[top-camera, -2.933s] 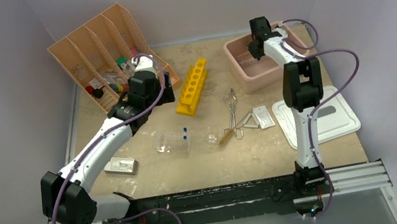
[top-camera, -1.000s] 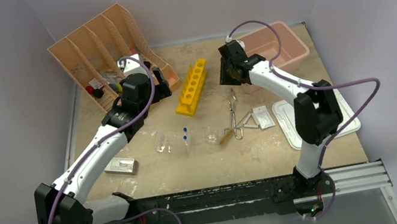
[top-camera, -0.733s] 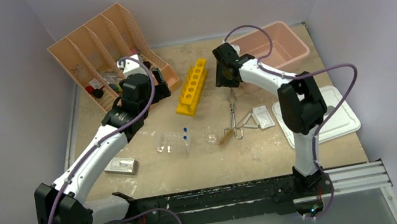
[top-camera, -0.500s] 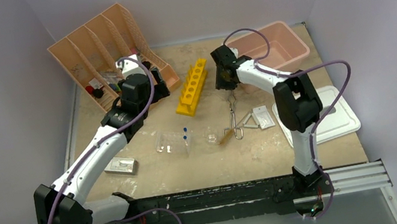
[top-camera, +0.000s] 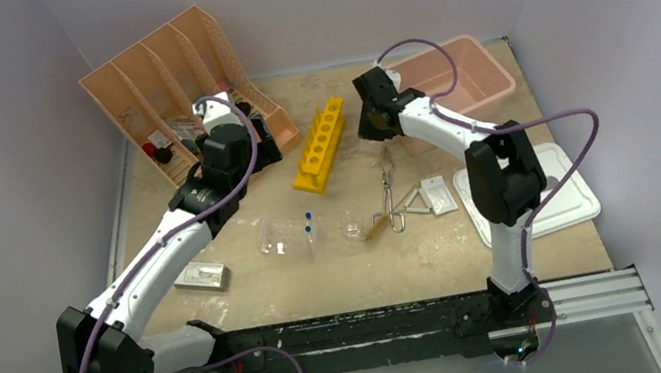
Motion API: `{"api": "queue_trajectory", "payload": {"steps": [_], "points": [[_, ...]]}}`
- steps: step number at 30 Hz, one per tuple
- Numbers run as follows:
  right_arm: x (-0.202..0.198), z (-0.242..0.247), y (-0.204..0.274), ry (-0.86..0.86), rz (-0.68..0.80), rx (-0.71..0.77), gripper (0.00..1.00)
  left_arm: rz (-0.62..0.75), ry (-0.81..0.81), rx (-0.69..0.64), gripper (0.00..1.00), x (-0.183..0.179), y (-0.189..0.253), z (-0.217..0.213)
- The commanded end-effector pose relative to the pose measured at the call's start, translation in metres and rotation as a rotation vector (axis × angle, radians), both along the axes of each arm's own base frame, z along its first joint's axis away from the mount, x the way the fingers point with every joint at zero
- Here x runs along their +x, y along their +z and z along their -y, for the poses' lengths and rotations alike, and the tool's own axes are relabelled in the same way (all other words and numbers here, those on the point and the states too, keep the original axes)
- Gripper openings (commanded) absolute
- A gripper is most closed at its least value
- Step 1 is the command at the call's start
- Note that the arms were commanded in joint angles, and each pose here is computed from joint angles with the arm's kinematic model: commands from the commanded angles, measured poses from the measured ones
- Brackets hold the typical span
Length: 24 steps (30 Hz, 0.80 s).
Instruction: Organize the chemistry lab equipment
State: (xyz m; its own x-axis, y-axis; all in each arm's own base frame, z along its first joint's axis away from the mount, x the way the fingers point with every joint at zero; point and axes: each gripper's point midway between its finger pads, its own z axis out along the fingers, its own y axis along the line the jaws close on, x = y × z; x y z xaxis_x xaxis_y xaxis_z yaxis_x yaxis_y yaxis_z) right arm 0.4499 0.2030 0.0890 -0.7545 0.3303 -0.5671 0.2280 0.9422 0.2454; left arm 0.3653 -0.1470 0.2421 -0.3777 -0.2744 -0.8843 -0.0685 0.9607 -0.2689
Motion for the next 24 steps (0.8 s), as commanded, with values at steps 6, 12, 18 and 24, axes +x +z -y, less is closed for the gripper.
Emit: {"api": "queue_trajectory", "payload": {"steps": [6, 12, 18, 24], "points": [[-0.008, 0.003, 0.107, 0.024, 0.183, 0.097, 0.0, 0.069, 0.007, -0.036, 0.81, 0.0, 0.021, -0.003], [-0.006, 0.022, 0.179, 0.025, 0.306, 0.093, 0.0, 0.075, -0.048, -0.034, 0.81, 0.0, 0.022, 0.005], [0.004, 0.09, 0.211, -0.073, 0.373, -0.013, 0.0, 0.094, -0.109, -0.054, 0.81, 0.0, 0.027, 0.016], [0.012, 0.153, 0.209, -0.073, 0.36, -0.065, 0.0, 0.094, -0.12, -0.05, 0.81, 0.002, 0.026, 0.018]]}}
